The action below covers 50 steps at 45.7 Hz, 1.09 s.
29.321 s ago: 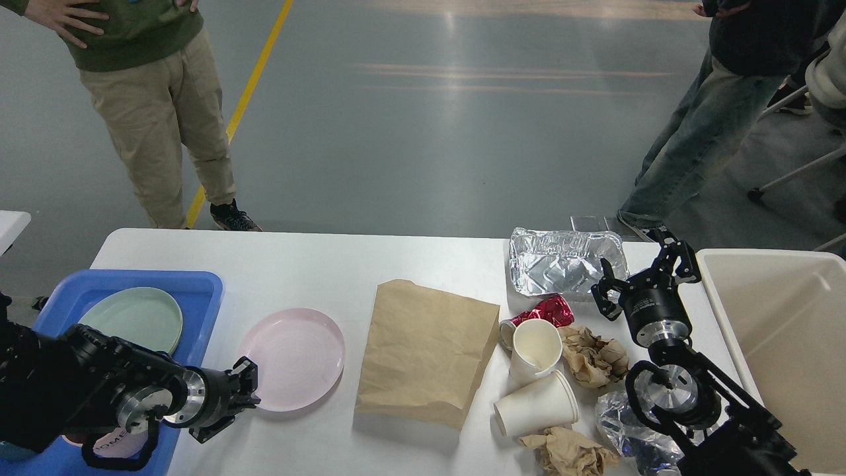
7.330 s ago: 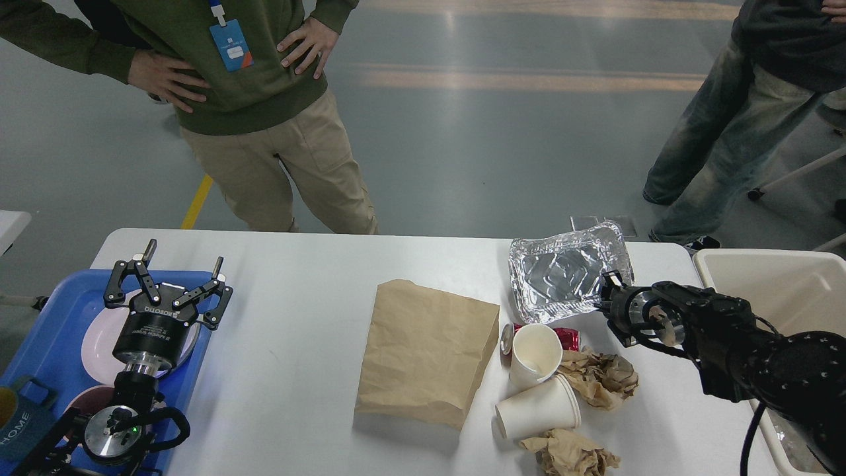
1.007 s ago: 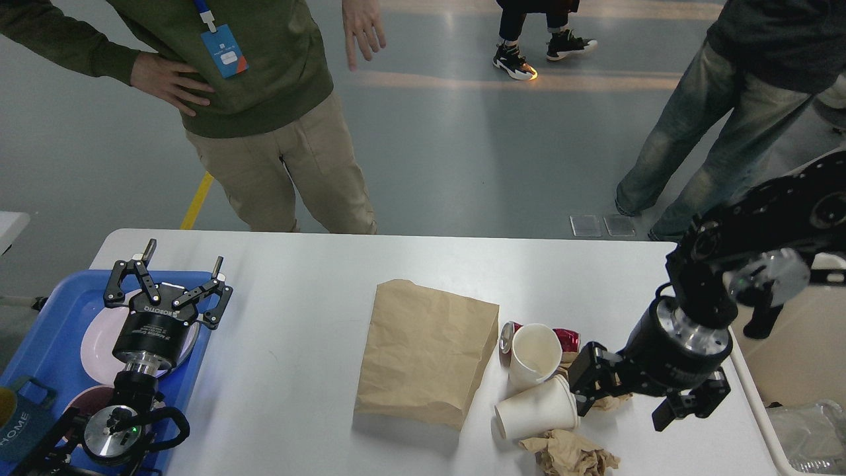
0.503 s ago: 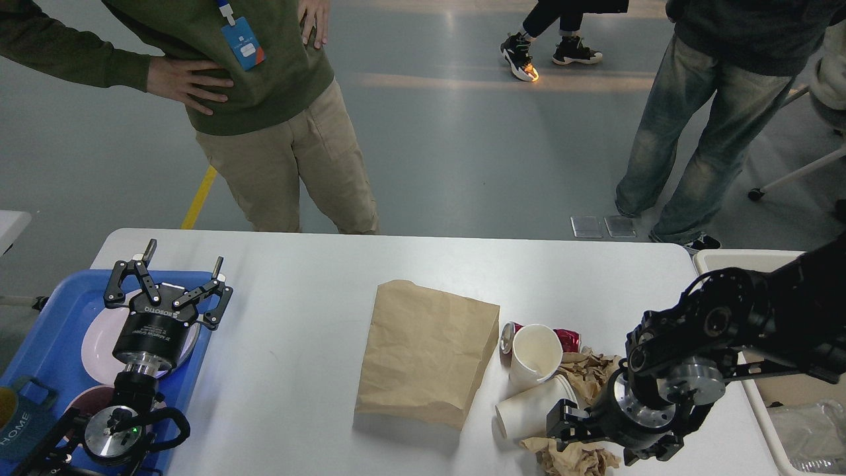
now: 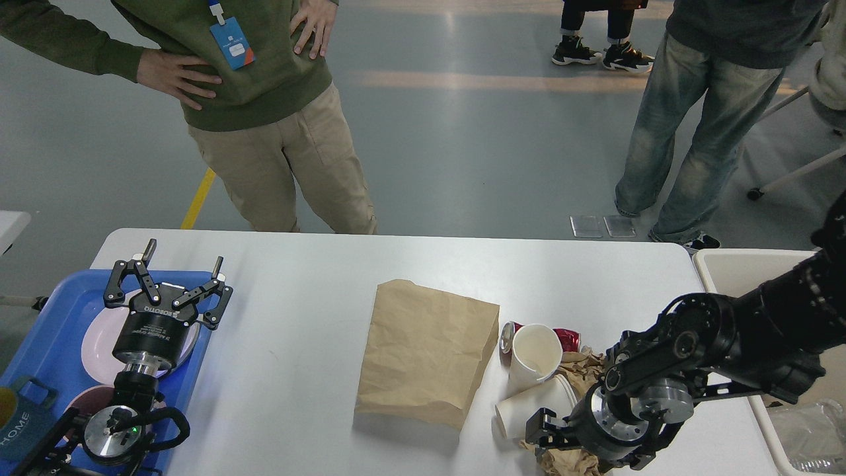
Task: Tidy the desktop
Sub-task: 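Lower the right gripper and grasp the crumpled brown paper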
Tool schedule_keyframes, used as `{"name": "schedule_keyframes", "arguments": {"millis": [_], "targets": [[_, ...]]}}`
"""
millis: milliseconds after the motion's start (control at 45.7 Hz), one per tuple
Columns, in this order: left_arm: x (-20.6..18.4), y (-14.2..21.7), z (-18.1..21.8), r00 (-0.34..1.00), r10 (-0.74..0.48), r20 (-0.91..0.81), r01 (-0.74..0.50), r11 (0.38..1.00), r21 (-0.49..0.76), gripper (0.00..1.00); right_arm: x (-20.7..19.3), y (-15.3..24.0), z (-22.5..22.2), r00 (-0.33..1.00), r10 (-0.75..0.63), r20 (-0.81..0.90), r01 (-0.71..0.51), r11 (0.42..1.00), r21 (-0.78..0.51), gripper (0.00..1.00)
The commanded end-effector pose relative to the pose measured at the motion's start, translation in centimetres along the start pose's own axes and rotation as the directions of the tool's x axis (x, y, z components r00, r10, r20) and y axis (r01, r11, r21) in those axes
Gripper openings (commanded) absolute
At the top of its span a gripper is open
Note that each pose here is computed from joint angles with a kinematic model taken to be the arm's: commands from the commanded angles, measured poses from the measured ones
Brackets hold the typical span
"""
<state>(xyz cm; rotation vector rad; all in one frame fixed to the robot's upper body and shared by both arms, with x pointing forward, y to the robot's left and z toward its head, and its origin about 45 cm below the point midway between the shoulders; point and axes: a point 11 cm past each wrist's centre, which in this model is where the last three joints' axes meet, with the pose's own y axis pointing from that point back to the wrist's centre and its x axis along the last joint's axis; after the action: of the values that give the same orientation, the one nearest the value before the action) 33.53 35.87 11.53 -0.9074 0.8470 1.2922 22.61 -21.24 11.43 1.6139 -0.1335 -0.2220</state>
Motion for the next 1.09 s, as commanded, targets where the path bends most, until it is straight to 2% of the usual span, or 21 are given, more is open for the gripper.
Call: {"name": "schedule_keyframes", "arguments": {"millis": [0, 328, 481, 591, 700, 788, 853, 875, 1072], "targets": [[0.0, 0.0, 0.1, 1.000, 0.001, 0.001, -0.001, 1.000, -0.001, 0.97, 0.4, -1.8, 0.5, 1.000, 0.011, 0.020, -0.011, 1.000, -0.016, 0.96], [0.0, 0.0, 0.0, 1.000, -0.001, 0.000, 0.001, 1.000, -0.001, 0.97, 0.2, -4.0, 0.6, 1.000, 0.007, 0.028, -0.006, 1.000, -0.029, 0.93], [0.0, 0.0, 0.0, 1.000, 0.001, 0.001, -0.001, 1.000, 0.001, 0.97, 0.0, -5.0, 1.2, 0.999, 0.004, 0.043, -0.002, 0.999, -0.037, 0.83], [0.0, 0.0, 0.0, 1.000, -0.001, 0.001, 0.001, 1.000, 0.001, 0.97, -0.2, -5.2, 1.3, 0.999, -0.002, 0.045, 0.004, 0.999, -0.038, 0.66], [0.0, 0.0, -0.1, 1.000, 0.001, -0.001, -0.001, 1.000, 0.001, 0.97, -0.4, -5.3, 1.3, 0.999, -0.016, 0.047, 0.018, 0.999, -0.036, 0.28], [0.0, 0.0, -0.1, 1.000, 0.001, -0.001, -0.001, 1.000, 0.001, 0.97, -0.6, -5.3, 1.3, 0.999, -0.022, 0.045, 0.023, 0.999, -0.036, 0.20], [0.0, 0.0, 0.0, 1.000, -0.001, -0.001, 0.001, 1.000, -0.001, 0.97, -0.7, -5.3, 1.3, 0.999, -0.029, 0.043, 0.031, 0.999, -0.038, 0.03], [0.0, 0.0, 0.0, 1.000, 0.001, -0.001, -0.001, 1.000, -0.001, 0.97, -0.8, -5.3, 1.3, 0.999, -0.031, 0.043, 0.032, 0.999, -0.038, 0.00], [0.0, 0.0, 0.0, 1.000, -0.001, 0.001, 0.001, 1.000, 0.001, 0.97, -0.5, -5.2, 1.6, 0.997, -0.020, 0.069, 0.022, 0.999, -0.038, 0.00]]}}
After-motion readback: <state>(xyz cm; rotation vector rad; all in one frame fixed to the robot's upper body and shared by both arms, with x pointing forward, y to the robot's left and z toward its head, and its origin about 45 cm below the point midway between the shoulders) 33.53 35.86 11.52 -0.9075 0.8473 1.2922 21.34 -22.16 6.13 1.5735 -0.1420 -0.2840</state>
